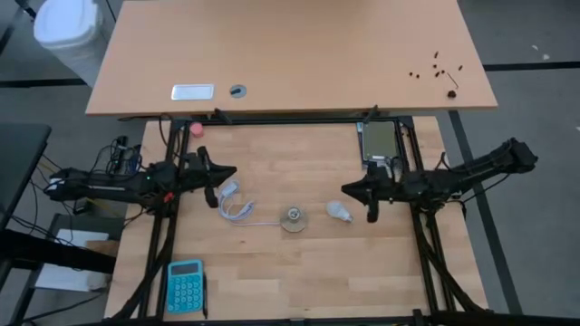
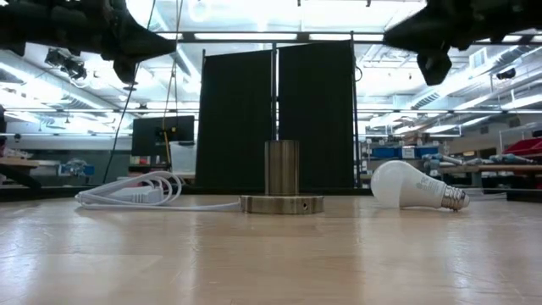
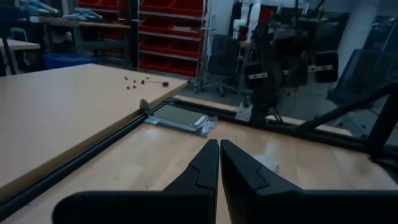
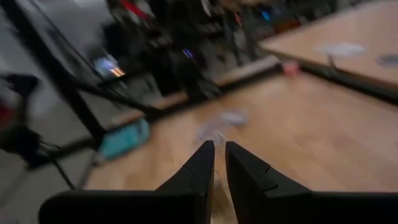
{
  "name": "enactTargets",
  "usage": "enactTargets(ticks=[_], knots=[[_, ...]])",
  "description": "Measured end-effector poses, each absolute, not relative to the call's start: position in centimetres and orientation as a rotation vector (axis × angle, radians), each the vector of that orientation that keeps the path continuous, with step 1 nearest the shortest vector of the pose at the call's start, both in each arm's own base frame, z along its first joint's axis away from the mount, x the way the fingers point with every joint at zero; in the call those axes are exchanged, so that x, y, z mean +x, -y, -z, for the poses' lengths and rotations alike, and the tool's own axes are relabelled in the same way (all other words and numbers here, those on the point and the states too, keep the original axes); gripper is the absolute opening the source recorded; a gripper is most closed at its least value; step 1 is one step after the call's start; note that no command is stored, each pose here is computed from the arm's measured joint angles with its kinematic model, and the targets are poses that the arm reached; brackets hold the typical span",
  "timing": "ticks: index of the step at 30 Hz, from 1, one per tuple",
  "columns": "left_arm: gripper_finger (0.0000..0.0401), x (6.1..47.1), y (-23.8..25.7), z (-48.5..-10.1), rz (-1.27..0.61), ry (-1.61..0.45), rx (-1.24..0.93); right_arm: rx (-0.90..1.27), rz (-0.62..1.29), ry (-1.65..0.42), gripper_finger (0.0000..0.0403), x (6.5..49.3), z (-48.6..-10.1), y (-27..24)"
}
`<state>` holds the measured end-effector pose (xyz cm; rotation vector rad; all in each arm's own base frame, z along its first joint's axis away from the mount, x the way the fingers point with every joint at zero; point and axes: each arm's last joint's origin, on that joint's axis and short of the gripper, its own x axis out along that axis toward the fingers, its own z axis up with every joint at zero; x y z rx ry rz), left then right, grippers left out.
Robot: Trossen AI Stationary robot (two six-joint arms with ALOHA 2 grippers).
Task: Screw lightbulb
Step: Insert the lightbulb into the lamp holder
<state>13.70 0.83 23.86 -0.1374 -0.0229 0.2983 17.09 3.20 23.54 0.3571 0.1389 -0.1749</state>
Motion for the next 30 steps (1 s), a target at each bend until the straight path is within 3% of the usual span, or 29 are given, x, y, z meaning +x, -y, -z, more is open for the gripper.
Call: enactTargets(ticks=[8,13,22,30], knots=[[0.0023,14.7,-0.8,-22.9,-0.305,-0.052,-0.131,0.288,0.271,-0.476,0.0066,18.7,-23.8,-3.5],[0.0031,15.1,-0.9,-22.9,-0.312,-0.042,-0.15,0.263,0.228,-0.634,0.0123,19.5,-22.6,-4.1],[0.0102,15.2,-1.0,-23.1,-0.345,-0.015,-0.148,0.315,0.303,-0.878,0.0249,19.8,-21.5,-3.9],[0.0114,15.2,-1.0,-23.1,-0.36,-0.013,-0.148,0.364,0.387,-0.971,0.0281,21.6,-20.1,-4.2]])
